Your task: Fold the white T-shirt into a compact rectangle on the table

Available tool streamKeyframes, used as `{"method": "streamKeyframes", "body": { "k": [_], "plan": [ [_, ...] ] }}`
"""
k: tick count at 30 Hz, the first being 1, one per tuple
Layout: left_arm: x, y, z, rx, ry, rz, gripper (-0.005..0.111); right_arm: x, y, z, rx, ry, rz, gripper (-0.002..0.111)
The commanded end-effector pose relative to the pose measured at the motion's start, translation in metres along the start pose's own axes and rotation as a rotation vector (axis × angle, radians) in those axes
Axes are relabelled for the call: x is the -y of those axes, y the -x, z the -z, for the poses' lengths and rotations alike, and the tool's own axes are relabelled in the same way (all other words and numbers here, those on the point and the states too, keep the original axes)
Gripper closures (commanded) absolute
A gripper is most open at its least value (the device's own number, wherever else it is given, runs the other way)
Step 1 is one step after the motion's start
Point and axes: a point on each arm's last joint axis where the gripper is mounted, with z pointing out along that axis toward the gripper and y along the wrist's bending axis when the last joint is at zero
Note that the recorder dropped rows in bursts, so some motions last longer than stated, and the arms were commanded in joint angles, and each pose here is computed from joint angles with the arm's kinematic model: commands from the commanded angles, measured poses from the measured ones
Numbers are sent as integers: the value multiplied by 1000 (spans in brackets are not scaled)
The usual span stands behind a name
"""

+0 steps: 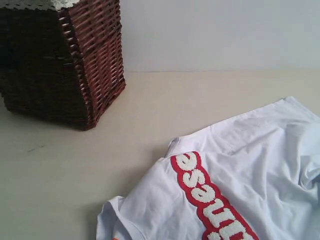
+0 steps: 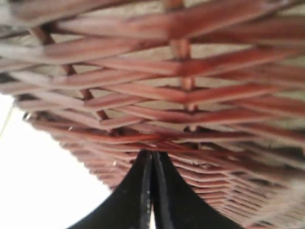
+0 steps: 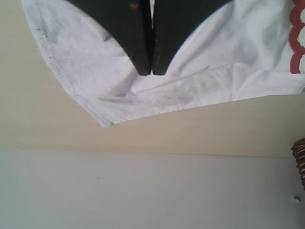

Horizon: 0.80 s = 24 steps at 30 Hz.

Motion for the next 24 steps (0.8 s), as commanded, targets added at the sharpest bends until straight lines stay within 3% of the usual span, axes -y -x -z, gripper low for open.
{"method": "streamKeyframes", "body": {
  "k": [1,7,13,18,21,24],
  "plan": [
    [15,9,3,65,-126,14,107,0,-1,0,6,-3,0,108],
    [37,15,5,134,-322,26,107,0,-1,0,6,-3,0,108],
    [38,15,4,117,-287,25,107,0,-1,0,6,-3,0,108],
    [36,40,38,223,-306,-3,107,0,-1,0,6,-3,0,108],
    [50,47,69,253,-489,-46,107,0,-1,0,6,-3,0,108],
    [76,30,95,150,-818,-56,107,0,-1,0,6,-3,0,108]
  ]
}}
